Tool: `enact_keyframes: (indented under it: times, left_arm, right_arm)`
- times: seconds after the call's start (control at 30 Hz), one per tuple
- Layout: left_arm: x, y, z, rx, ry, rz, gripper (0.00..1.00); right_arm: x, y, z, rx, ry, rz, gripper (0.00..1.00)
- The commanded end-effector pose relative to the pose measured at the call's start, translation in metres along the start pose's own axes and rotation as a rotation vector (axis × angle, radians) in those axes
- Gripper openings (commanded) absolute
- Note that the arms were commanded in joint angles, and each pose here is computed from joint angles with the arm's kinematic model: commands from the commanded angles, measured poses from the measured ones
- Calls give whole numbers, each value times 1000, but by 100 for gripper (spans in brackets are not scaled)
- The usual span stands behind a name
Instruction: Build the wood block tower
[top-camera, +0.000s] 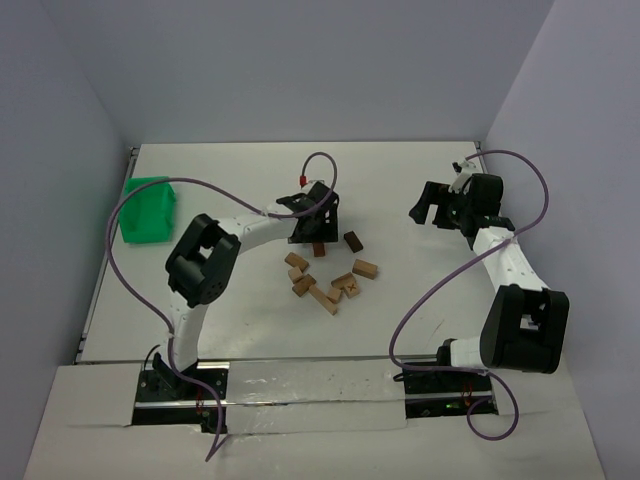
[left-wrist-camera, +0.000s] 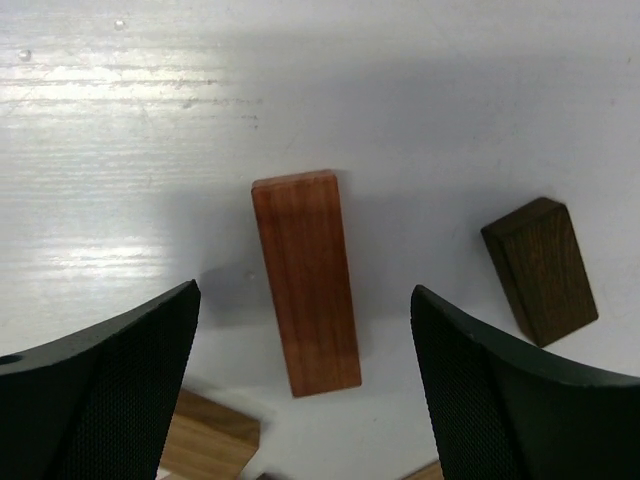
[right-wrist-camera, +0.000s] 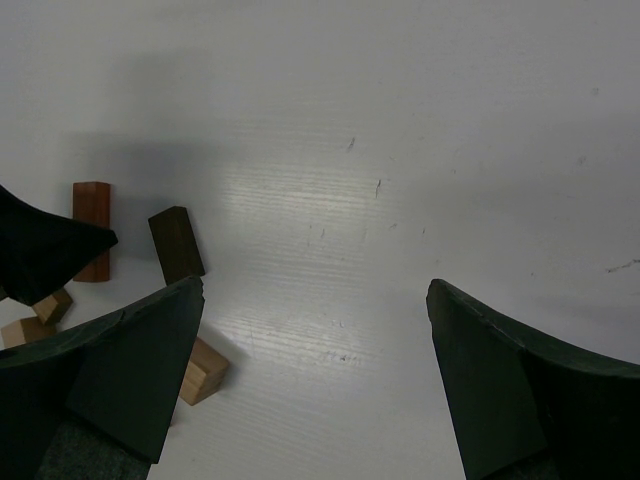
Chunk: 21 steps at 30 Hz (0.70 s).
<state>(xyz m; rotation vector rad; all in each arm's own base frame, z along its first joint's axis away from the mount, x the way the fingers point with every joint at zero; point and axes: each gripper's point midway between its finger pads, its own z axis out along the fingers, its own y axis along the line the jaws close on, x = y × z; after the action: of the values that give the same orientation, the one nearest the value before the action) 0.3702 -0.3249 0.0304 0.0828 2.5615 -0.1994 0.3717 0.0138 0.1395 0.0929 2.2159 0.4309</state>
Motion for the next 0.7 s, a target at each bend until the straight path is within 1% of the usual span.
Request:
enact_keyframes:
  times: [0.0,0.03,0.07,0.1,0.13,0.2,0.27,0.3,0.33,0.37,0.43,0.57,0.67]
  left_arm:
    - [-37,-37,-84,377,-112,248,80]
    - [-32,-48,-108,539,-136,387,71]
    - [-13,-58,-125,682,-111,470,69]
    - [-11,-57,-135,713,-129,537,67]
    - [1,-55,-148,766,-123,655,66]
    - [18,-51,-164,850,-80,790,61]
    - [38,-41,-170,915,-39,945,61]
    - [51,-37,-174,948,12,955,62]
    - [67,-28,-174,985,49,1034,70]
    - [74,-25,-175,1019,43,1092,77]
    - [84,-22,-170,1015,30,1150,78]
    - [72,-30,-158,906,-144,1338,76]
    - [70,-36,-150,864,-184,1455,73]
  right_arm:
    - [-29,8,-13,-17,-88,-35,100]
    - [-29,9,-14,-19,-92,-38,100]
    - [-29,9,-14,-20,-93,-41,100]
    - [-29,10,-14,-24,-92,-43,100]
    - [-29,11,-15,-30,-92,-45,100]
    - [-29,11,-13,-35,-86,-44,100]
    - [-28,12,-11,-43,-79,-44,100]
    - [-27,12,-11,-45,-76,-44,100]
    - [-26,12,-10,-50,-69,-43,100]
    - [-26,13,-9,-53,-67,-43,100]
    - [-24,13,-8,-56,-59,-42,100]
    - [-24,12,-8,-53,-57,-46,100]
    - [-23,12,-8,-53,-52,-47,100]
